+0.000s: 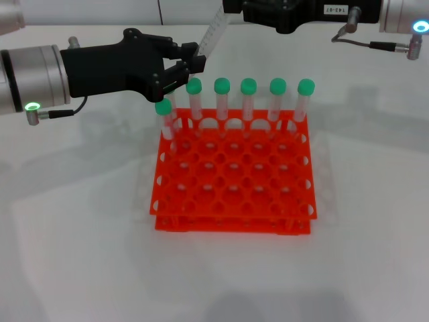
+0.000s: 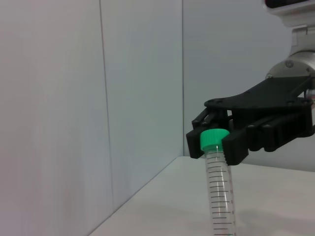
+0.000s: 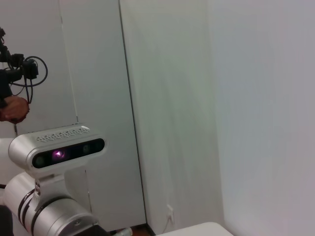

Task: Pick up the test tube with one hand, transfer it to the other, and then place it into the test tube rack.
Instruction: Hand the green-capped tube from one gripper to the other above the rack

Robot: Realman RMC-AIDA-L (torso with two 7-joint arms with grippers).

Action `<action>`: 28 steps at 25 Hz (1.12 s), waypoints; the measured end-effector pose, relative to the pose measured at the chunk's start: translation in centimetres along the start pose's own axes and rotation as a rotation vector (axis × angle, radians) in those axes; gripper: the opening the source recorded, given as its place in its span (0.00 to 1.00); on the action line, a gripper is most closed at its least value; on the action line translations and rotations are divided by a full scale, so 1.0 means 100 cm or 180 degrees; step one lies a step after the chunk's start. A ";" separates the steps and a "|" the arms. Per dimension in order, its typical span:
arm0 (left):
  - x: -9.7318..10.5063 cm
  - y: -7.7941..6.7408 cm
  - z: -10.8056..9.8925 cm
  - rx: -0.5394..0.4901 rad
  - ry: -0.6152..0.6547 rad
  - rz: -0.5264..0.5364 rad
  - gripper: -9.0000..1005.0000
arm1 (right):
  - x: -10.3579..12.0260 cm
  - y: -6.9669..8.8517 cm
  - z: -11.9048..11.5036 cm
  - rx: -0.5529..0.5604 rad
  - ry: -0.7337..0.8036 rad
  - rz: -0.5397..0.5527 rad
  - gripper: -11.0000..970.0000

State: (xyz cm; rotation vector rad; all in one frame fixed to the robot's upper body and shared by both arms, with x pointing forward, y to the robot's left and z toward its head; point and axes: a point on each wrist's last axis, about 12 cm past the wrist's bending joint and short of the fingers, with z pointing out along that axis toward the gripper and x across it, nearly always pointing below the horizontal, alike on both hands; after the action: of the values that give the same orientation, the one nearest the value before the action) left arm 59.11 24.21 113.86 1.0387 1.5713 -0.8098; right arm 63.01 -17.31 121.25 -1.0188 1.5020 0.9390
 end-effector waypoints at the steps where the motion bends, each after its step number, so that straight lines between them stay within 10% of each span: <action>1: 0.000 0.000 0.000 -0.0009 0.0002 0.0000 0.20 | 0.000 0.000 0.000 0.0000 0.0004 -0.0001 0.31; 28: 0.002 0.000 0.006 -0.0024 0.0063 0.0046 0.20 | -0.002 0.001 0.006 -0.0045 0.0045 -0.0053 0.29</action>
State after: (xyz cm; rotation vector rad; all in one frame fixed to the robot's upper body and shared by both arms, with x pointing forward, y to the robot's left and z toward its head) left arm 59.30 23.70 113.53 1.0545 1.5807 -0.7852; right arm 63.08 -16.70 121.40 -1.0487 1.4984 0.9336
